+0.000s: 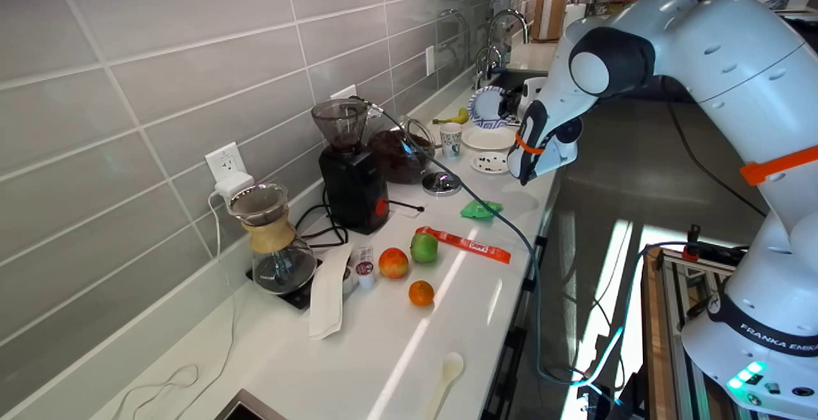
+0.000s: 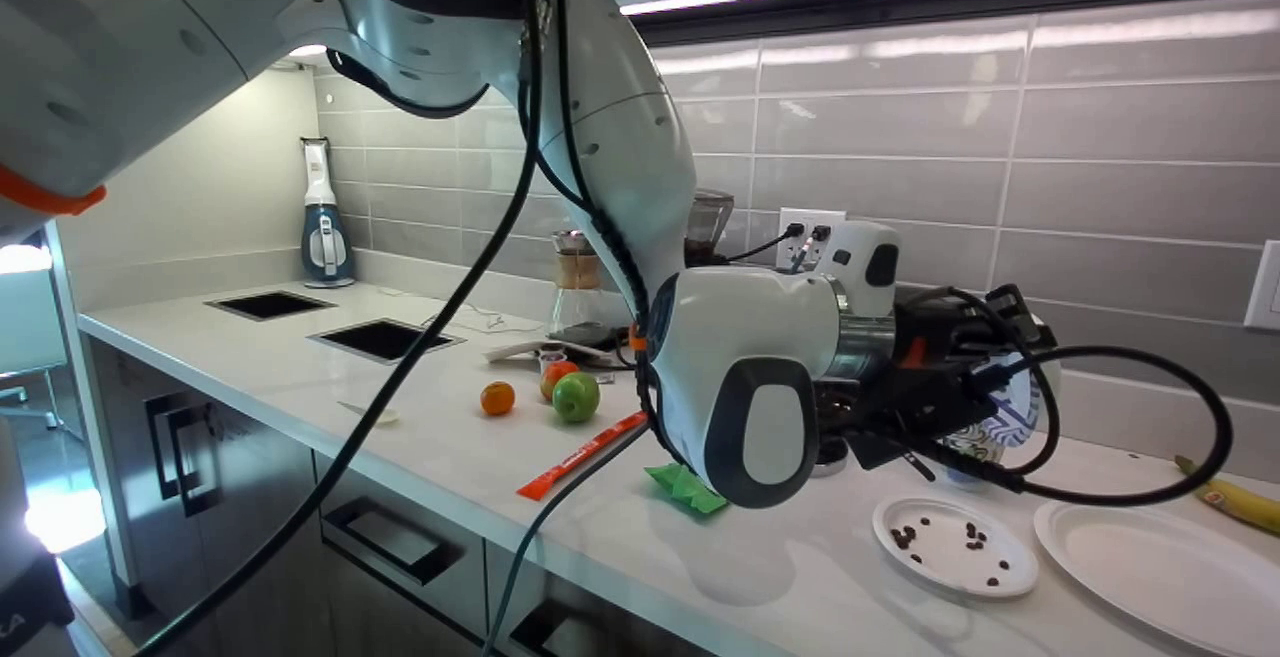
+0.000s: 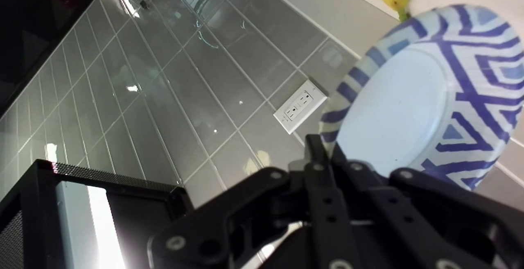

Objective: Pour the contents from the bowl to the plate

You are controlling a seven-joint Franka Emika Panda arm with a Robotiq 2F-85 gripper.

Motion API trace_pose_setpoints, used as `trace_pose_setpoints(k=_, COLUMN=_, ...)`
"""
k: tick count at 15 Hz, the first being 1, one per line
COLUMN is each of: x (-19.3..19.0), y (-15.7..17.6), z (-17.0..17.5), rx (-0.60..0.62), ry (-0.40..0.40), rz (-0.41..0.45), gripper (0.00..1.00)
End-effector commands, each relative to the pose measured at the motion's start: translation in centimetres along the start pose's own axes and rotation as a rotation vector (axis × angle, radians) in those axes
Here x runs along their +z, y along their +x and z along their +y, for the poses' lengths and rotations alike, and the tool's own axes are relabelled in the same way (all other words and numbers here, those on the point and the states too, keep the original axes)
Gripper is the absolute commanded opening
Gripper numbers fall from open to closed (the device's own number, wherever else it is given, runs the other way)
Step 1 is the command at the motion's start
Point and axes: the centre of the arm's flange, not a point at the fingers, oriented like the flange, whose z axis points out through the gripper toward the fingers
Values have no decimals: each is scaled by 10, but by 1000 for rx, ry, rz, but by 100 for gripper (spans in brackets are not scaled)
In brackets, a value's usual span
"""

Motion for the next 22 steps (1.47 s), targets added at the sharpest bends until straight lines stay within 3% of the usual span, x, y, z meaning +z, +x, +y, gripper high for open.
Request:
trace_pose_setpoints(k=1, x=-11, y=-12, z=-3, rx=-15, ry=-1, rz=-24, gripper=1)
trace_pose_setpoints(k=10, x=21, y=-3, z=60, rx=137, ry=89, rz=-301, gripper=1)
trace_pose_setpoints(k=18, x=43, y=8, z=94, rx=341, ry=317, rz=-618, gripper=1)
trace_pose_setpoints(k=22, x=45, y=11, z=89, rx=429, ry=462, rz=-757, gripper=1)
